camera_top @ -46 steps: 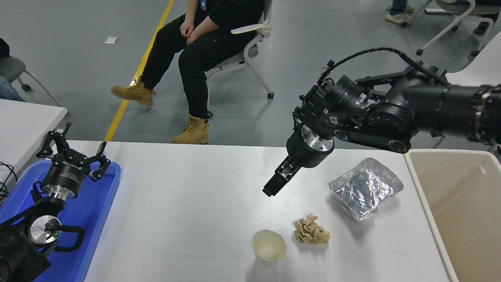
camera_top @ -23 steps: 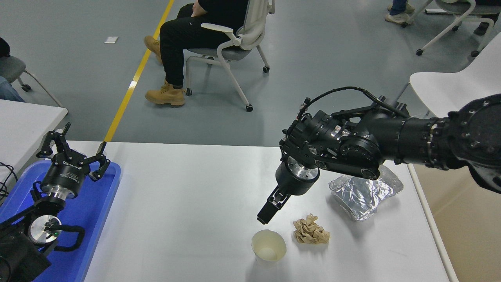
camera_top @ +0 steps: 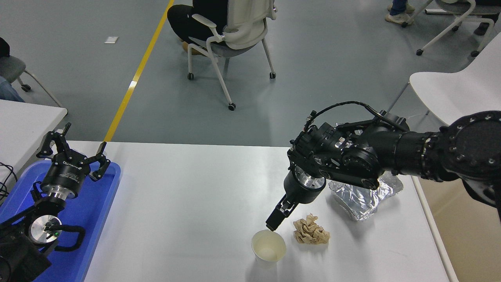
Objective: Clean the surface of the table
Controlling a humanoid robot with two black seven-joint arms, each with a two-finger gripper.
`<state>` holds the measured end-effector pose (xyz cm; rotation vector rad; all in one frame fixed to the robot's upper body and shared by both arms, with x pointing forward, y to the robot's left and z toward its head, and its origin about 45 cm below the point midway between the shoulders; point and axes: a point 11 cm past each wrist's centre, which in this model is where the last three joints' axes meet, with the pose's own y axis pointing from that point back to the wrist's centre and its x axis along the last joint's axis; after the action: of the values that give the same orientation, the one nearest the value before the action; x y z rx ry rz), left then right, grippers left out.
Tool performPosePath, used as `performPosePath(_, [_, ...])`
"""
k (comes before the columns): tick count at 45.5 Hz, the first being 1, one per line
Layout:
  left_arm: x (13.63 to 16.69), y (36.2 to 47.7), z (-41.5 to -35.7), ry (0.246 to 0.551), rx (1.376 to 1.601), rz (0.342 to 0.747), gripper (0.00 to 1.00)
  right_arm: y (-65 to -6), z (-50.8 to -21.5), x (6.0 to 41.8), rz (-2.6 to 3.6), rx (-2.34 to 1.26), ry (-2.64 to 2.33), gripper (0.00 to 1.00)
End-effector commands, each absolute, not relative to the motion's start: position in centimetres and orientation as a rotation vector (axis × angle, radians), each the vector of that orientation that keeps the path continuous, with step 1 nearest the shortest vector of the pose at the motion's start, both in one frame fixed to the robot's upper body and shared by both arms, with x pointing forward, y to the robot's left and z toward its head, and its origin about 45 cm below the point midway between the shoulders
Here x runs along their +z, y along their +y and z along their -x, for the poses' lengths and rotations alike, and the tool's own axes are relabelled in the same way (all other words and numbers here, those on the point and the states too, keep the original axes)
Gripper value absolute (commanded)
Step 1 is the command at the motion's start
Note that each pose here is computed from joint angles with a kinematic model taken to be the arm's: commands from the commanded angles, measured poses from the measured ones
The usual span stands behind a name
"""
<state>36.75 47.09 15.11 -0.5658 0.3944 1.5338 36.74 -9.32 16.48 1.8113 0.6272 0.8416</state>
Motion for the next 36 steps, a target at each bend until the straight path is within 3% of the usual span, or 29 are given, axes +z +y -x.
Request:
performPosePath(1, [15.11,47.1,-36.75,0.395,1.534,0.566,1.00,-9.8,-36.6,15.6,-1.819,0.816,0.618,0.98])
performPosePath(21, [15.11,47.1,-36.75,0.395,1.534,0.566,1.00,-8.8,-36.3,16.5,-1.843,0.834,0.629,0.98])
performPosePath(36, [15.11,47.1,-36.75,0.395,1.534,0.566,1.00,-9.3,-34.9,14.5,-1.869,0.784,0.651,0.98])
